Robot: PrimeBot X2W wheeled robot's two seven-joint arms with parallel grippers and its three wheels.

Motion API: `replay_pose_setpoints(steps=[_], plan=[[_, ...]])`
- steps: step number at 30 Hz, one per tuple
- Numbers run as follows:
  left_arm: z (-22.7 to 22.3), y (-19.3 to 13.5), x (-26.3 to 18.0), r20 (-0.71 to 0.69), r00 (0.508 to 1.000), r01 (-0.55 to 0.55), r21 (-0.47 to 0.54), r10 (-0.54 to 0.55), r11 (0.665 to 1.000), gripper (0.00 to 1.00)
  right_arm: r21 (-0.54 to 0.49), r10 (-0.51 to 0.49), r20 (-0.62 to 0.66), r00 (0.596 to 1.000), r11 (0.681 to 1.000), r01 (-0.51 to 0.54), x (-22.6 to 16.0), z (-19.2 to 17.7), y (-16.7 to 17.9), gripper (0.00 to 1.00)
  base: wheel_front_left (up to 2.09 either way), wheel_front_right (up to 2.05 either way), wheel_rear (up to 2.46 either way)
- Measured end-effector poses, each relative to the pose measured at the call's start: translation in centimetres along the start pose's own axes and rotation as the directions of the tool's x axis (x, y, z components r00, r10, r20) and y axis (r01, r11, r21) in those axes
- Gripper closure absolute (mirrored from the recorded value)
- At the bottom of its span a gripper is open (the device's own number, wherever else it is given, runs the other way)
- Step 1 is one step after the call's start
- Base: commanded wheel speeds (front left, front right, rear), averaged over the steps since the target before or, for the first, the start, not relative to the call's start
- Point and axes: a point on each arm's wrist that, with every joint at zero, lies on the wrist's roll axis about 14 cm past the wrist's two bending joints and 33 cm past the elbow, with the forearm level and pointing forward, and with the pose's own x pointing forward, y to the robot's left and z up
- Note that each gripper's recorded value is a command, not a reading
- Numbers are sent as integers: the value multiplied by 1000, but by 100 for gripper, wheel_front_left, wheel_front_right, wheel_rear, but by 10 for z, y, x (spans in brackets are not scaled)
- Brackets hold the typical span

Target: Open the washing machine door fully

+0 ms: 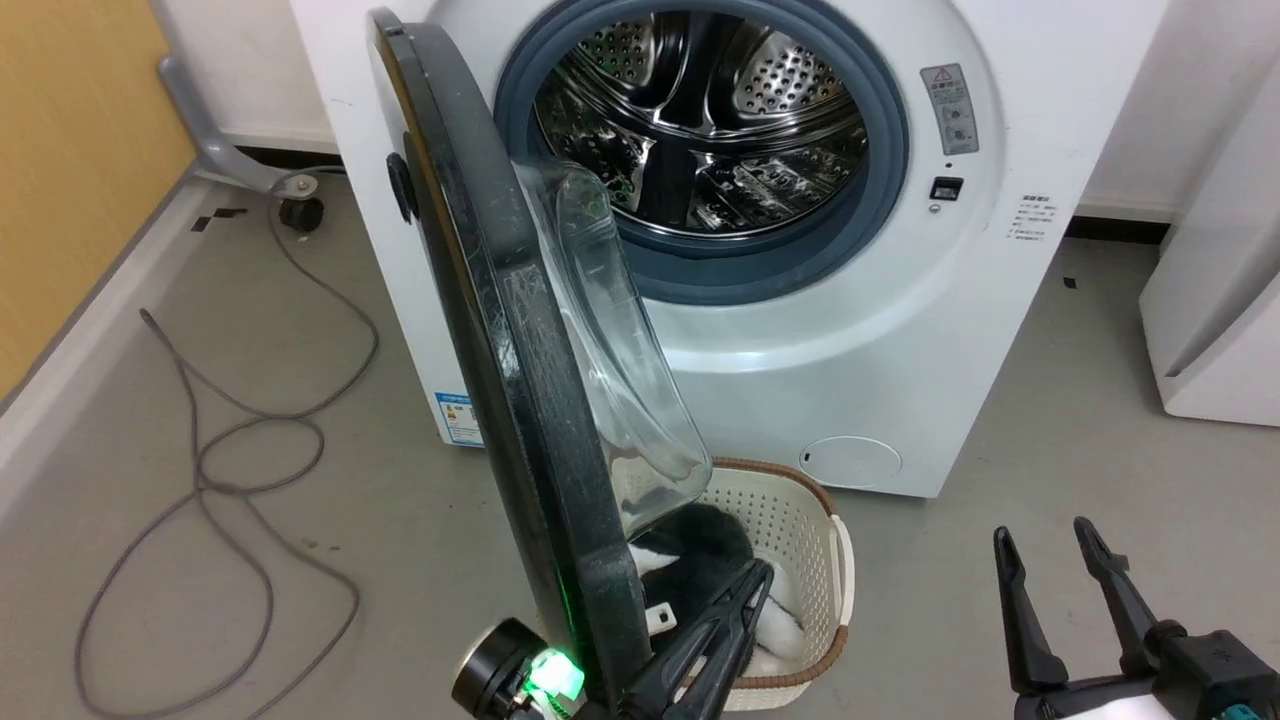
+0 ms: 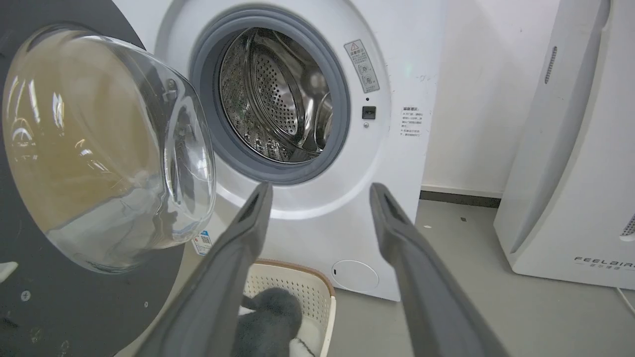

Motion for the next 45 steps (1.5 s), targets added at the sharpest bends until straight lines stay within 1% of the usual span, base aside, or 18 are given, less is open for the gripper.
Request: replay_pose_setpoints(steps=[6,13,17,29,35,39,41,45], plan=[[-26,11,-7,-83,996,-35,-4,34,999,100,3,5,-11,1000,1000,-5,1,-4,1,0,0,0,0],[-39,25,-19,-134,986,-100,2,100,995,100,7,26,-25,999,1000,-26,6,-9,8,0,0,0,0],[-40,39,-26,-142,978,-152,23,153,988,100,14,57,-30,998,998,-57,11,-12,17,0,0,0,0],[-39,62,-48,-157,952,-257,52,262,965,100,33,133,-42,990,991,-132,23,-18,42,0,0,0,0],[-38,76,-63,-160,930,-324,73,331,943,100,41,169,-46,985,985,-167,29,-21,54,0,0,0,0],[-38,88,-75,-169,907,-375,94,386,922,100,45,191,-48,980,981,-189,33,-22,61,0,0,0,0],[-36,97,-80,-166,893,-405,109,418,908,100,49,200,-51,978,979,-198,35,-24,64,0,0,0,0],[-33,120,-94,-160,855,-472,156,494,868,100,55,221,-59,973,974,-218,39,-28,71,0,0,0,0]])
